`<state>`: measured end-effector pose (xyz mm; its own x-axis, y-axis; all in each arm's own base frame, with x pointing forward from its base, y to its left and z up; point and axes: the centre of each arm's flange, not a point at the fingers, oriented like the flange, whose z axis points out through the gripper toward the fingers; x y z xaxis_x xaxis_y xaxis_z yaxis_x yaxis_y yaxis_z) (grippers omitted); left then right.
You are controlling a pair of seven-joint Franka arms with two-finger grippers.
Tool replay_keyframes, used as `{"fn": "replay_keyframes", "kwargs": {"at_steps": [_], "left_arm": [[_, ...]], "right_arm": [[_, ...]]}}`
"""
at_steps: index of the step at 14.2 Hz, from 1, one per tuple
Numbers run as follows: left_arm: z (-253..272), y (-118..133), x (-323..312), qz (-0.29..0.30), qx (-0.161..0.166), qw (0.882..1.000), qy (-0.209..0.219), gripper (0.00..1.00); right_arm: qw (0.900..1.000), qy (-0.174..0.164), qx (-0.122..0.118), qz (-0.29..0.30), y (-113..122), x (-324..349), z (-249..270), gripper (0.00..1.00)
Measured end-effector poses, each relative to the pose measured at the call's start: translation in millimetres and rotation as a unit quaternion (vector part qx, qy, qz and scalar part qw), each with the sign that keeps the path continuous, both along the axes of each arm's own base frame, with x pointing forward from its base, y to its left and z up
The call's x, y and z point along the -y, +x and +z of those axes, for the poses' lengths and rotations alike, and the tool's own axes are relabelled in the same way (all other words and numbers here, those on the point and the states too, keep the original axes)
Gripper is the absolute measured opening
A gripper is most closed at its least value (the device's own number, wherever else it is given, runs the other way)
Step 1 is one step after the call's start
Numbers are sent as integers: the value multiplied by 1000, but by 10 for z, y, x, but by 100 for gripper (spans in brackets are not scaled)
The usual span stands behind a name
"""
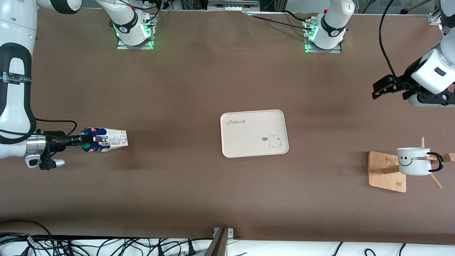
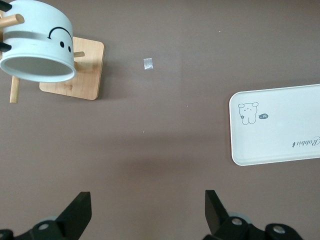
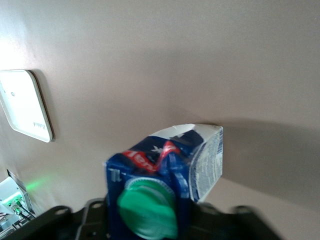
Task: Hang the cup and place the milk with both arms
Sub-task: 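Lower the milk carton onto the table with the right gripper, then open the right gripper and withdraw it from the carton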
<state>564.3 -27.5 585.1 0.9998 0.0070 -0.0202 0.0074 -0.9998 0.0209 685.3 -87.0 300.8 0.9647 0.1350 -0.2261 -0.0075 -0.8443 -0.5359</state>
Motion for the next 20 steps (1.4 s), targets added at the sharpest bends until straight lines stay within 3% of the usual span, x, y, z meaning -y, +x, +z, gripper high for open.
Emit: {"fn": "replay_keyframes", "kwargs": {"at_steps": [5,11,13,16,20], "left_arm": [[0,1,-15,1,0,1000,0,100],[0,1,-22,2,0,1000,0,100],[0,1,-23,2,0,1000,0,100],[0,1,-24,2,0,1000,0,100],[1,1,-25,2,0,1000,0,100]], "right_arm": [[1000,-4,1,2,-2,6,18,100],[1000,-11,8,7,3,-4,141,100],[999,-30,18,22,6,-44,316,100],[993,-82,54,69,51,-312,848,100],[971,-170,115,123,83,-598,1678,100]]}}
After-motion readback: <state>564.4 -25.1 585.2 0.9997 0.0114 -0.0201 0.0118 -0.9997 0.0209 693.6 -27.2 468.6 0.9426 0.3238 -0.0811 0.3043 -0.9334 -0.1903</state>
